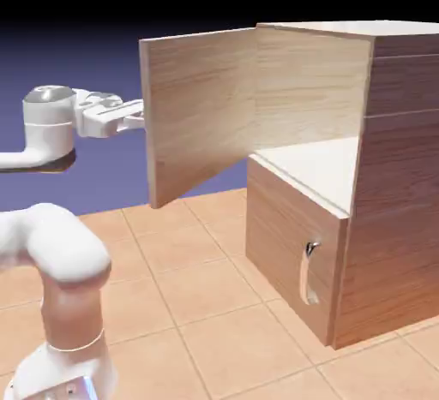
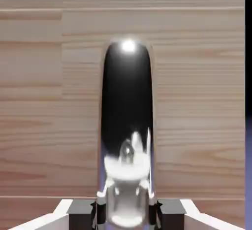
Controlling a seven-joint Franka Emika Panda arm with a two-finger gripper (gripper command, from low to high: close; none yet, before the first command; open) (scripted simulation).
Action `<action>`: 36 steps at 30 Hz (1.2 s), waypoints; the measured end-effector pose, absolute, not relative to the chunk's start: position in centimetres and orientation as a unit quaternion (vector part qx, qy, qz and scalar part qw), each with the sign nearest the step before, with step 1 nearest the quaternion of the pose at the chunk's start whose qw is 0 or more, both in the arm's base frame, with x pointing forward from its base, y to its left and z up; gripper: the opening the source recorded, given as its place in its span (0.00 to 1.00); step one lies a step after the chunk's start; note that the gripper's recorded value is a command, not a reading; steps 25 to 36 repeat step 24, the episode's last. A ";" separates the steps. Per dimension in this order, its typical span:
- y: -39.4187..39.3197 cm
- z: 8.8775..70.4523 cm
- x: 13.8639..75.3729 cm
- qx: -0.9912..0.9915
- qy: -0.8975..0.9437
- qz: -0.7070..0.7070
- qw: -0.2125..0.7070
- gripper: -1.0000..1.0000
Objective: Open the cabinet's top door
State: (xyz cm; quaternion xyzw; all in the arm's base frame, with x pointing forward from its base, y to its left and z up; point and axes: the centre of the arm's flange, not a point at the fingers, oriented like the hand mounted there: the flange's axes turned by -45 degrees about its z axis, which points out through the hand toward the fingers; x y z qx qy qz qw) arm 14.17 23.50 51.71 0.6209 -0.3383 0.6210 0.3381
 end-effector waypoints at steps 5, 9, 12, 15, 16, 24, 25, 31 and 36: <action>28.3 51.7 13.6 0.599 -0.377 0.599 0.376 0.00; 32.0 51.7 13.5 0.580 -0.404 0.580 0.404 0.00; 34.5 51.7 13.7 0.567 -0.423 0.567 0.423 0.00; 37.0 51.7 14.0 0.553 -0.441 0.553 0.440 0.00; 37.8 51.7 14.1 0.549 -0.446 0.549 0.446 0.00; 43.5 51.7 15.6 0.513 -0.487 0.513 0.487 0.00; 43.5 51.7 15.6 0.513 -0.487 0.513 0.487 0.00; 43.5 51.7 15.6 0.513 -0.487 0.513 0.487 0.00; 43.5 51.7 15.6 0.513 -0.487 0.513 0.487 0.00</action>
